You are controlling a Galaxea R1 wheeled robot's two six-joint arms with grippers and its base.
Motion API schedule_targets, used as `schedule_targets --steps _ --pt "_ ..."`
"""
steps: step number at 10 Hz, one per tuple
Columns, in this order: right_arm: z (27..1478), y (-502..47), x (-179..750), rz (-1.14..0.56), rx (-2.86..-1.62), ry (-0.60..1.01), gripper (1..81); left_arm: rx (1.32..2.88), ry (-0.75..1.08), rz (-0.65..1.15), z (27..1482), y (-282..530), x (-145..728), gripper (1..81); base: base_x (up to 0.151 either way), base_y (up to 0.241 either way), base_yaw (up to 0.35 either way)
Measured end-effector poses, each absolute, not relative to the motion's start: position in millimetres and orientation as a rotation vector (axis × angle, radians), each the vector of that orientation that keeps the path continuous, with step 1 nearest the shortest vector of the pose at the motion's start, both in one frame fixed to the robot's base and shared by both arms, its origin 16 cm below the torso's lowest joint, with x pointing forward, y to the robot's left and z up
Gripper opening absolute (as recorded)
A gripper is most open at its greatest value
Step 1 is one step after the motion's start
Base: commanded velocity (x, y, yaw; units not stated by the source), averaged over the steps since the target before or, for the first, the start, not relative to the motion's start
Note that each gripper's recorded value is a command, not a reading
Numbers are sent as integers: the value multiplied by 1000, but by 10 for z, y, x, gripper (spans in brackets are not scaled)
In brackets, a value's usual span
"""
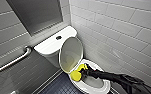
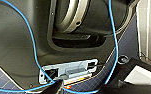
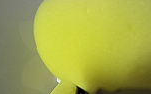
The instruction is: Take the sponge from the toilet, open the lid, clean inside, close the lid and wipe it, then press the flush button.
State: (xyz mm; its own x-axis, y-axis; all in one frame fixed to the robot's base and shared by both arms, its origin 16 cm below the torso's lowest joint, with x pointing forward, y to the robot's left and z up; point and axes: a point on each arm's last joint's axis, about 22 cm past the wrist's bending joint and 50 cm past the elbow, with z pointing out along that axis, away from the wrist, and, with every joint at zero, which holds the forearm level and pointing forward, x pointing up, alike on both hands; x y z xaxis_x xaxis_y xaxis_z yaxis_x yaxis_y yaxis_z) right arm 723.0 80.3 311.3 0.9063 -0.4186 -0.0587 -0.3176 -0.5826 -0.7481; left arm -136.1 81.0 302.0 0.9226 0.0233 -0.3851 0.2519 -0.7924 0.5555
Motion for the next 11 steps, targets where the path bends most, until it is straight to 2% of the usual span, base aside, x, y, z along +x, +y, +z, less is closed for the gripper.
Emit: schedule_targets --steps 3,5,7,8,11 --pt "3175 991 6896 -131 -2149 495 10 2450 195 -481 3019 814 -1362 811 0 0 0" --pt "3193 856 6718 -111 -2119 483 10 2450 194 -481 3019 815 -1362 811 0 0 0" --pt "3254 938 6111 18 -2098 431 10 2450 194 -481 3019 816 -1363 811 0 0 0" --pt "3234 867 5892 54 -2092 433 10 2450 194 -481 3021 814 -1366 811 0 0 0" --pt "2973 165 5647 30 -2113 502 10 2455 191 -482 3013 859 -1371 811 0 0 0"
